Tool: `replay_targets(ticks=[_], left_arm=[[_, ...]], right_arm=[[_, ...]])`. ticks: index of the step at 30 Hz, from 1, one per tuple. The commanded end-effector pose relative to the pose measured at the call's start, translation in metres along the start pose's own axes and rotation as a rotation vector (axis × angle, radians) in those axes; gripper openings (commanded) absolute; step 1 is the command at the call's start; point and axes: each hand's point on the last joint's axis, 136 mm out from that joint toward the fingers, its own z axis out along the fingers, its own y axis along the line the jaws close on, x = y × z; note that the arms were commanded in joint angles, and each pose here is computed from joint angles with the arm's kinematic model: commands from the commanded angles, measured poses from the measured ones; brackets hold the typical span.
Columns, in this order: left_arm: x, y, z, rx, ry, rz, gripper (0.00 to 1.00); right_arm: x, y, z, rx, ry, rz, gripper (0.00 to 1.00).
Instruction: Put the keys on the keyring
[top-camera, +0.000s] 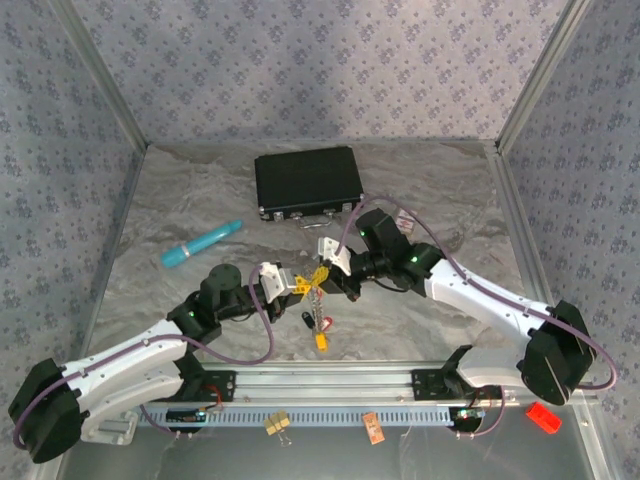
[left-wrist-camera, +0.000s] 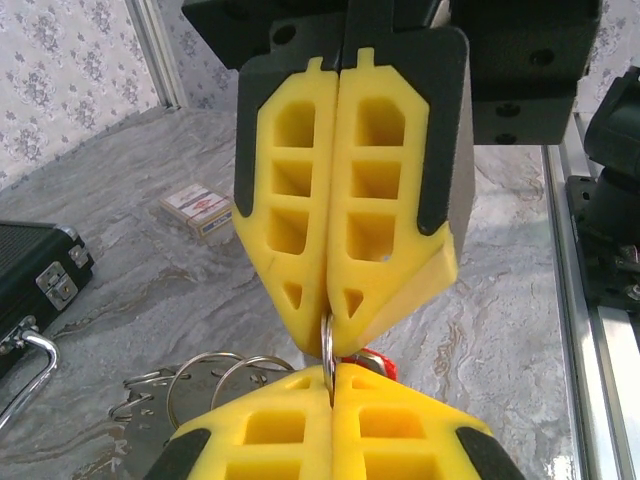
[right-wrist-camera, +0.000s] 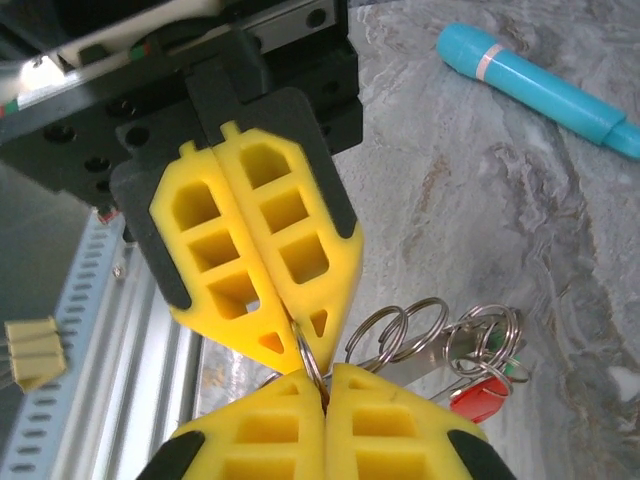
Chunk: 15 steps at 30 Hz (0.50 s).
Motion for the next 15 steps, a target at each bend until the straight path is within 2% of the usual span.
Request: replay_targets(ticks=[1,2,5,11,12,15], left_arm=[[-0.023,0.000,-0.004,-0.003,-0.063,0.029,0.11],[-0.020,0.002,-0.003,-0.011,-0.041,0.029,0.19],[-0.014,0.003,-0.003,-0.014,0.020,0.037,0.21],[-0.009,0.002,0.001,0.012,0.078,0.039,0.15],[-0.010,0.002,0.002,0.015,0.077,0.038,0.14],[-0.012,0.001,0.003,0.021,0.074,0.041,0.10]], right_arm=[[-0.009,0.002,-0.005,0.004,0.027,-0.037,0.00],[-0.009,0.004,-0.006,0.004,0.052,-0.059,0.00],[-0.004,0.006,-0.009,0.016,0.146,-0.123,0.00],[0.010,0.009,-0.005,0.014,0.311,-0.221,0.00],[-0.003,0.007,-0.006,0.024,0.301,-0.251,0.00],[-0.005,0.010,-0.003,0.015,0.325,-0.289,0.00]])
